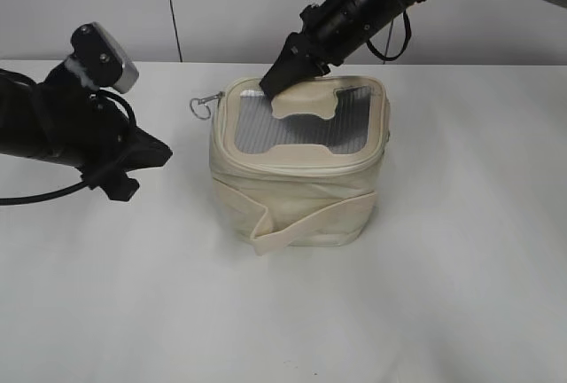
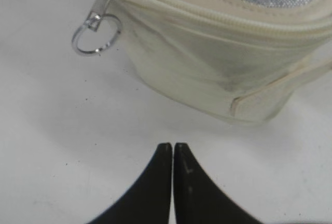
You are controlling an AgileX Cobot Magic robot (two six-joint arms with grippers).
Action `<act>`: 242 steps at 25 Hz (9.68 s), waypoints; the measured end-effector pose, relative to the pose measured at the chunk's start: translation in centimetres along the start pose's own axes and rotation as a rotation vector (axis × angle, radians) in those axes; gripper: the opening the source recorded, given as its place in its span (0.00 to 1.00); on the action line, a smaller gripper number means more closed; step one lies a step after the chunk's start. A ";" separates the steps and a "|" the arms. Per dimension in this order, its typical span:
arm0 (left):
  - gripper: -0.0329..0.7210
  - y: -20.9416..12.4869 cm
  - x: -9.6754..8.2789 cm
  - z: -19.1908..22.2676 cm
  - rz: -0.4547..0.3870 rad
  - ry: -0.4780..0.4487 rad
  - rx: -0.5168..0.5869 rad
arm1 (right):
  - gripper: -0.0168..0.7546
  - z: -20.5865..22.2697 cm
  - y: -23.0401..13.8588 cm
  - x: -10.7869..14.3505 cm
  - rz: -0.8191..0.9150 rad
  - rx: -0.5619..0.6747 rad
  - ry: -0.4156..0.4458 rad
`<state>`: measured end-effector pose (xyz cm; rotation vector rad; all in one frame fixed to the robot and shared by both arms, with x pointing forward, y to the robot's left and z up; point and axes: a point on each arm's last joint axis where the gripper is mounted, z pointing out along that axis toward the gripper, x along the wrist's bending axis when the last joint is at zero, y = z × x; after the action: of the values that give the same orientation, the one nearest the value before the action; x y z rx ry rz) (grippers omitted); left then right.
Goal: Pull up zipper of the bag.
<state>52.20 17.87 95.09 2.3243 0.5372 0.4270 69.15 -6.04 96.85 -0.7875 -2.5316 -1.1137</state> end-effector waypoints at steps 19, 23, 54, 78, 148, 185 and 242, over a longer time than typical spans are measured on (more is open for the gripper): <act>0.71 3.3 4.6 4.6 -0.024 0.022 -0.142 | 0.09 0.0 0.0 0.0 0.002 -0.001 0.001; 0.57 3.0 4.6 5.3 -0.018 0.004 -0.132 | 0.09 0.0 0.0 0.0 0.002 -0.001 0.001; 0.05 1.7 -1.0 -0.3 -0.044 -0.064 -0.024 | 0.09 0.1 0.1 0.1 0.051 -0.008 0.004; 0.60 6.4 -11.6 1.9 -0.152 -0.225 -0.080 | 0.44 -0.9 0.1 -0.3 0.148 -0.003 -0.032; 0.10 16.1 5.9 13.3 -0.084 -0.589 -0.024 | 0.16 -6.6 -18.2 -0.5 0.183 -0.378 -0.440; 0.10 16.3 6.1 13.7 -0.282 -0.539 0.031 | 0.03 -8.6 -21.9 11.6 0.351 -0.277 -0.240; 0.69 -7.9 -17.6 -29.2 -0.467 0.431 -0.284 | 0.78 -21.5 -33.6 33.3 0.137 -0.360 -0.768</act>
<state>22.12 30.96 107.29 1.7634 1.1168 0.7250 23.11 -28.35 105.78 -1.7392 -2.7977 -1.4464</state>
